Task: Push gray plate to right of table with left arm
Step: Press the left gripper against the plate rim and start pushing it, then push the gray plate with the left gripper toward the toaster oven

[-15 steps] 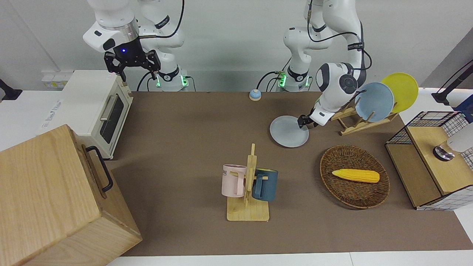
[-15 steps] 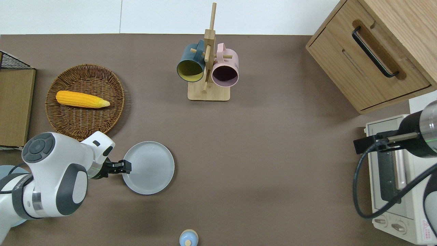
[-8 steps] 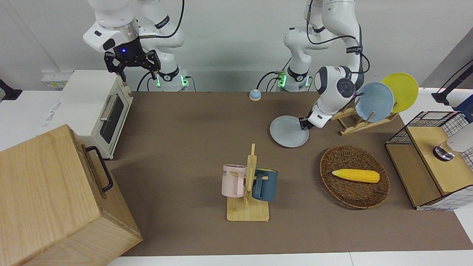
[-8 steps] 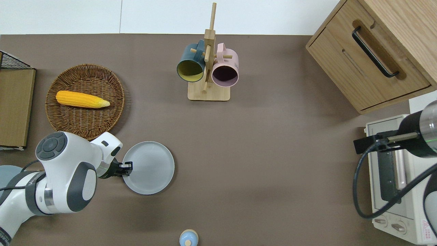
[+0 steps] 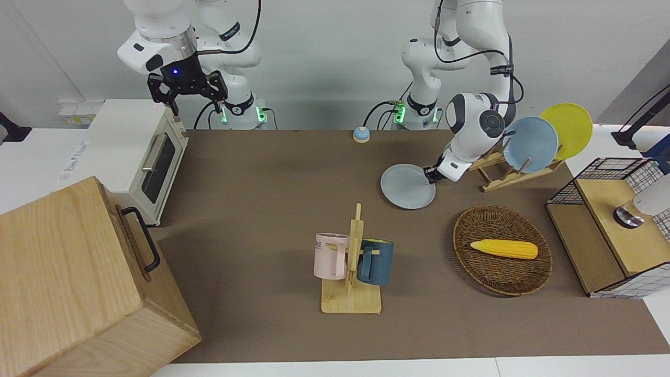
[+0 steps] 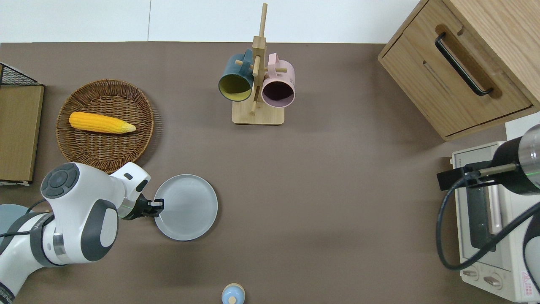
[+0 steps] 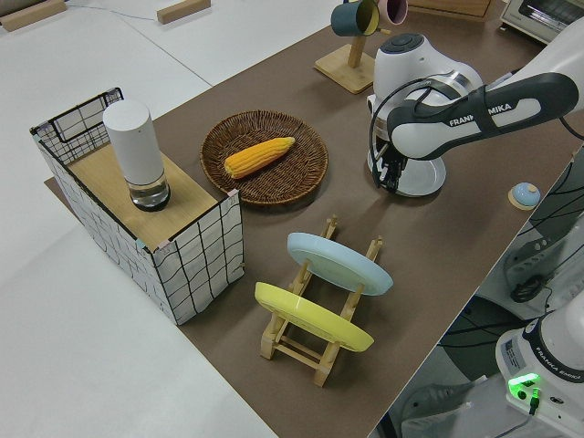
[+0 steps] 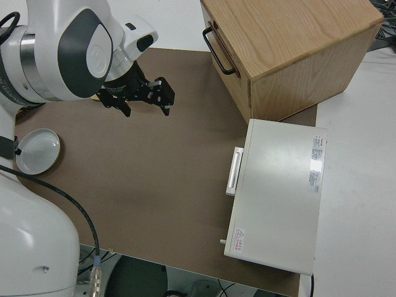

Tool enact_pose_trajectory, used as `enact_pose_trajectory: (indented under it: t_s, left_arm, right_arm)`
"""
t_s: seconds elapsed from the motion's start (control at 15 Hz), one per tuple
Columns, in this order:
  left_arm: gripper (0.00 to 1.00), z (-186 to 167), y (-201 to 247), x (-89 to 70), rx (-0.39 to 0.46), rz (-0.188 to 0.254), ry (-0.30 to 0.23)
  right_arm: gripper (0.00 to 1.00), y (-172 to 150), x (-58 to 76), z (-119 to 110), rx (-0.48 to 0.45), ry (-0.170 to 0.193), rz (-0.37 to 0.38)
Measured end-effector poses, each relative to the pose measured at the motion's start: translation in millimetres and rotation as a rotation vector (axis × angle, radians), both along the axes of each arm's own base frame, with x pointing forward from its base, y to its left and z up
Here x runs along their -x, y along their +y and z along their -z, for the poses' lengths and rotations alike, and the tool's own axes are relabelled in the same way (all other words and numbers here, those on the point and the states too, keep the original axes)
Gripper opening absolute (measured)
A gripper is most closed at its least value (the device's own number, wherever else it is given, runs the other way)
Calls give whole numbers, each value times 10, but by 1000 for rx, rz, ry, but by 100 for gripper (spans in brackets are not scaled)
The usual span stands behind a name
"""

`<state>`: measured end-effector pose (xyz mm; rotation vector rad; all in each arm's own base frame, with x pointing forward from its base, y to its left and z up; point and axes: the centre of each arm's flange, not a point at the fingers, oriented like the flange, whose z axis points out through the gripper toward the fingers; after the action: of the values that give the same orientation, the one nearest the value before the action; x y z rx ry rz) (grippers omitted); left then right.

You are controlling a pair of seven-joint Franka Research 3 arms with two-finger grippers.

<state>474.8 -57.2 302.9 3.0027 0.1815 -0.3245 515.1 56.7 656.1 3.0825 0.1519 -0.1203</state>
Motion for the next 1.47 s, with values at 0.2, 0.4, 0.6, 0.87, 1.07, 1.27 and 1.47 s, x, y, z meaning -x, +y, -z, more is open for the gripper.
enact_pose_trajectory:
  t_s: [0.2, 0.4, 0.6, 0.87, 1.07, 1.27, 1.47]
  left_arm:
    - [3, -2, -142, -1, 35, -13, -9]
    - [3, 1, -406, 31, 55, -2, -10]
    - [3, -10, -848, 117, 73, -15, -9]
    - [3, -22, -1522, 315, 74, -31, -18]
    - [3, -30, -1911, 454, 107, -61, -28]
    - [3, -27, -2247, 563, 116, -92, -44]
    - [3, 7, -2622, 659, 130, -117, -65]
  right_arm:
    - [100, 0, 0, 0, 0, 0, 0]
    - [100, 0, 0, 0, 0, 0, 0]
    - [100, 0, 0, 0, 0, 0, 0]
    - [100, 0, 0, 0, 0, 0, 0]
    - [100, 0, 0, 0, 0, 0, 0]
    - [100, 0, 0, 0, 0, 0, 0]
    - [100, 0, 0, 0, 0, 0, 0]
